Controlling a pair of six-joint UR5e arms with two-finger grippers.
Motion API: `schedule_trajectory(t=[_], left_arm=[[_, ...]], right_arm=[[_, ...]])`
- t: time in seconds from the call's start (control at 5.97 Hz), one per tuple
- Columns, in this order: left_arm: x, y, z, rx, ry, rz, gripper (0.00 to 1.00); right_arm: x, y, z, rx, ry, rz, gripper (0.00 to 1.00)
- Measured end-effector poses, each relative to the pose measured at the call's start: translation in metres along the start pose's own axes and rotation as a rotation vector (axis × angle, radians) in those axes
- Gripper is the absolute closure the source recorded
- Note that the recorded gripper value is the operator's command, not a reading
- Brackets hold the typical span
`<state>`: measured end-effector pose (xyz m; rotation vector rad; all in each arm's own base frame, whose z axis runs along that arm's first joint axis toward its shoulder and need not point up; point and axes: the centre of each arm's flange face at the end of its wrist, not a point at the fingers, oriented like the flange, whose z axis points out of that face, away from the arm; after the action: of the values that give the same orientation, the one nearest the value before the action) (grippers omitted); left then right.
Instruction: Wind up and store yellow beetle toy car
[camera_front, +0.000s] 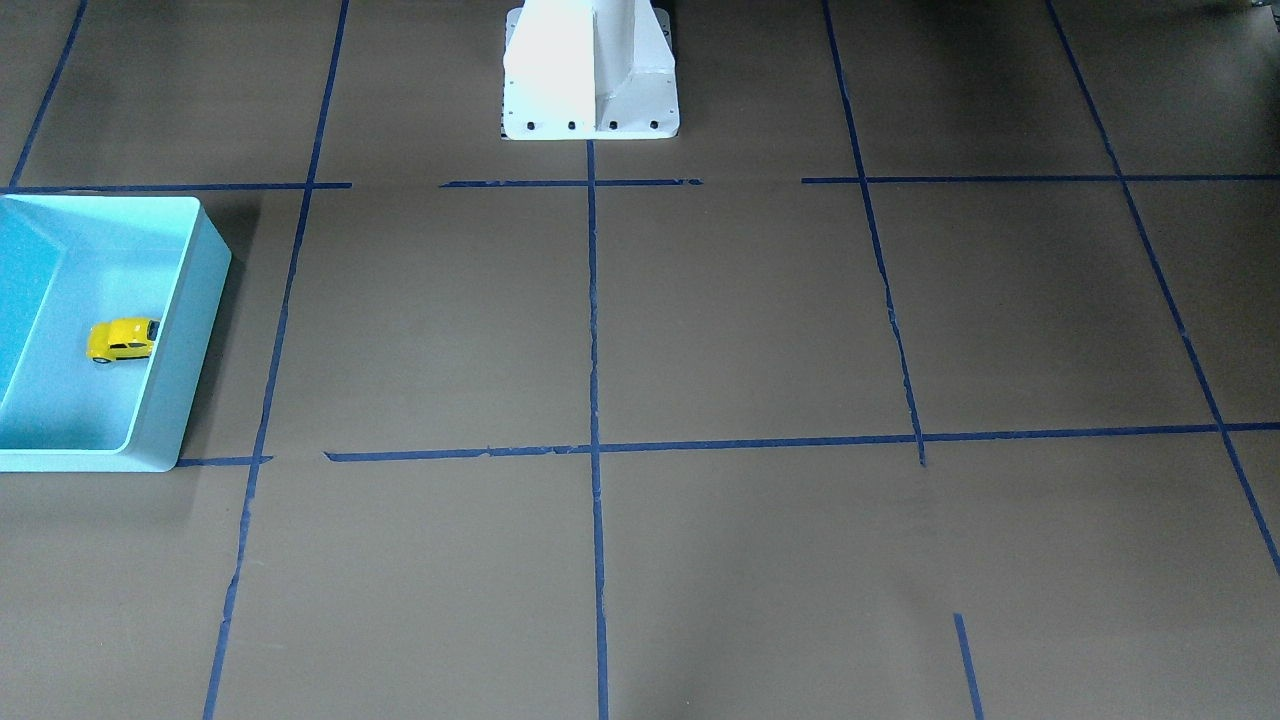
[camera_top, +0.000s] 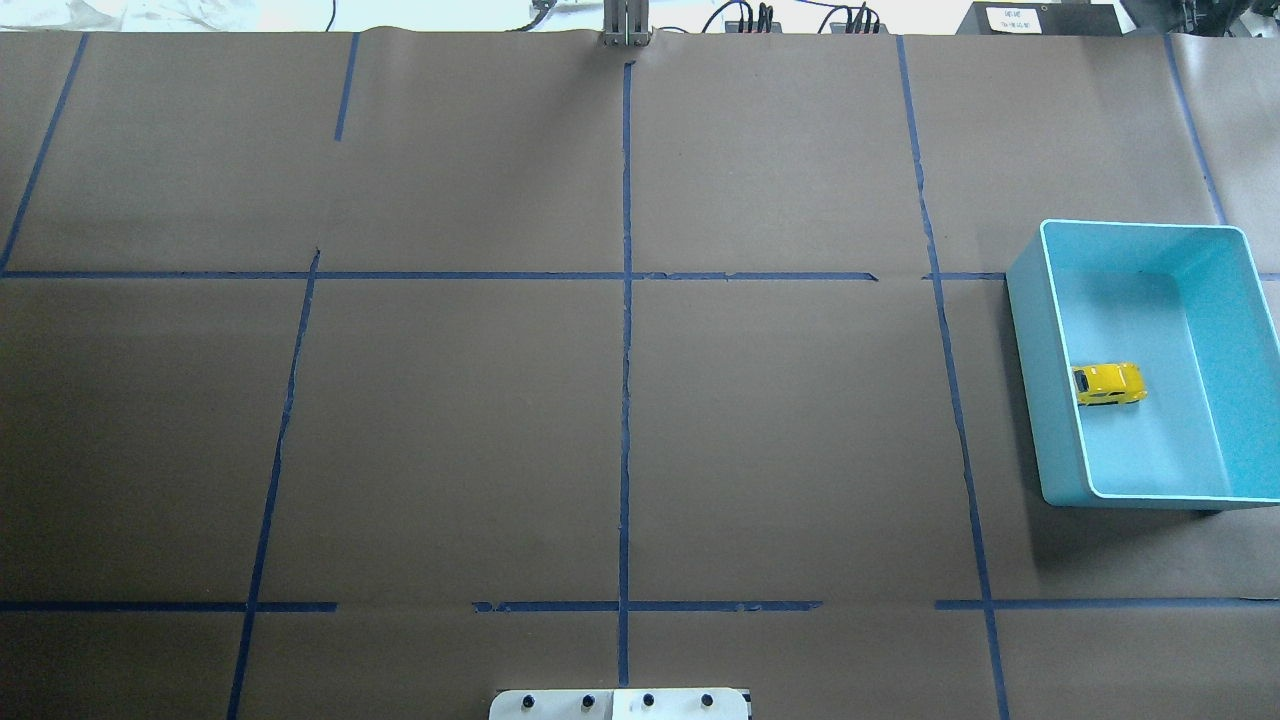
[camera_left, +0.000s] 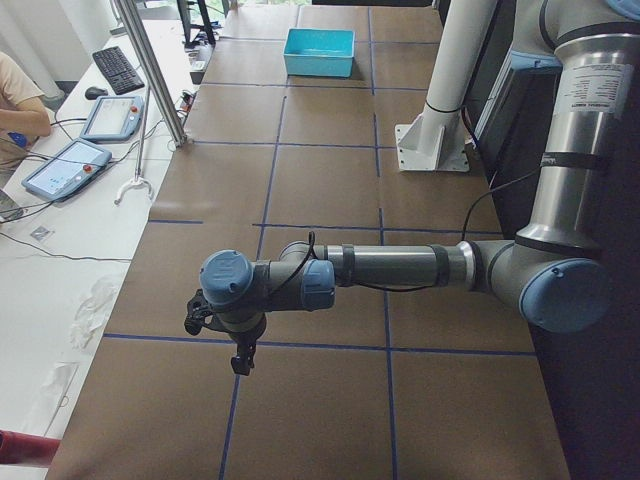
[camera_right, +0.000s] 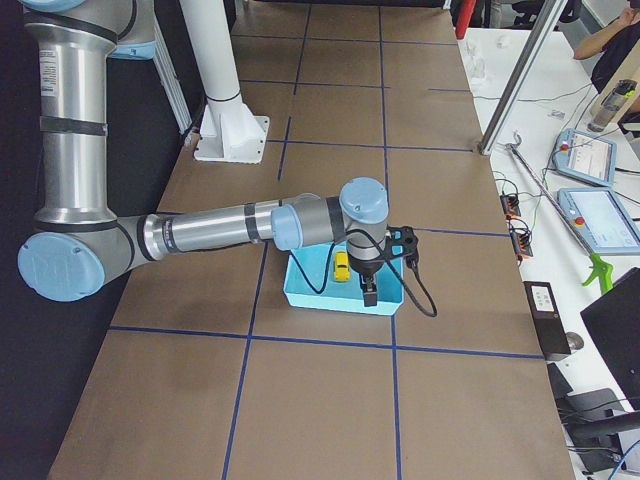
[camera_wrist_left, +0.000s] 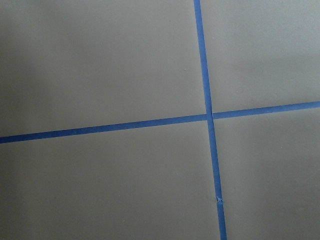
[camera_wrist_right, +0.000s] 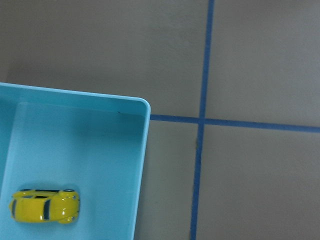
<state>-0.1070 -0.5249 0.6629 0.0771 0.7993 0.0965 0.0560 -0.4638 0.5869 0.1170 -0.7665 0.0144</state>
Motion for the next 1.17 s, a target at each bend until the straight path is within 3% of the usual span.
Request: schedule_trajectory(t=[0.33,0.67,1.17], left_arm=[[0.000,0.000,-0.001,0.001,0.000,0.001,0.00],[0.000,0.000,0.000,0.001,0.000,0.001,0.00],[0.000,0.000,-0.001,0.001,0.000,0.000,0.00]], right_arm=[[0.040,0.025,0.016,-0.037,0.009,0.096,0.00],[0.051,0.017,0.027,-0.054,0.009,0.207,0.00],[0.056,0.010,0.033,-0.062,0.007,0.225,0.00]])
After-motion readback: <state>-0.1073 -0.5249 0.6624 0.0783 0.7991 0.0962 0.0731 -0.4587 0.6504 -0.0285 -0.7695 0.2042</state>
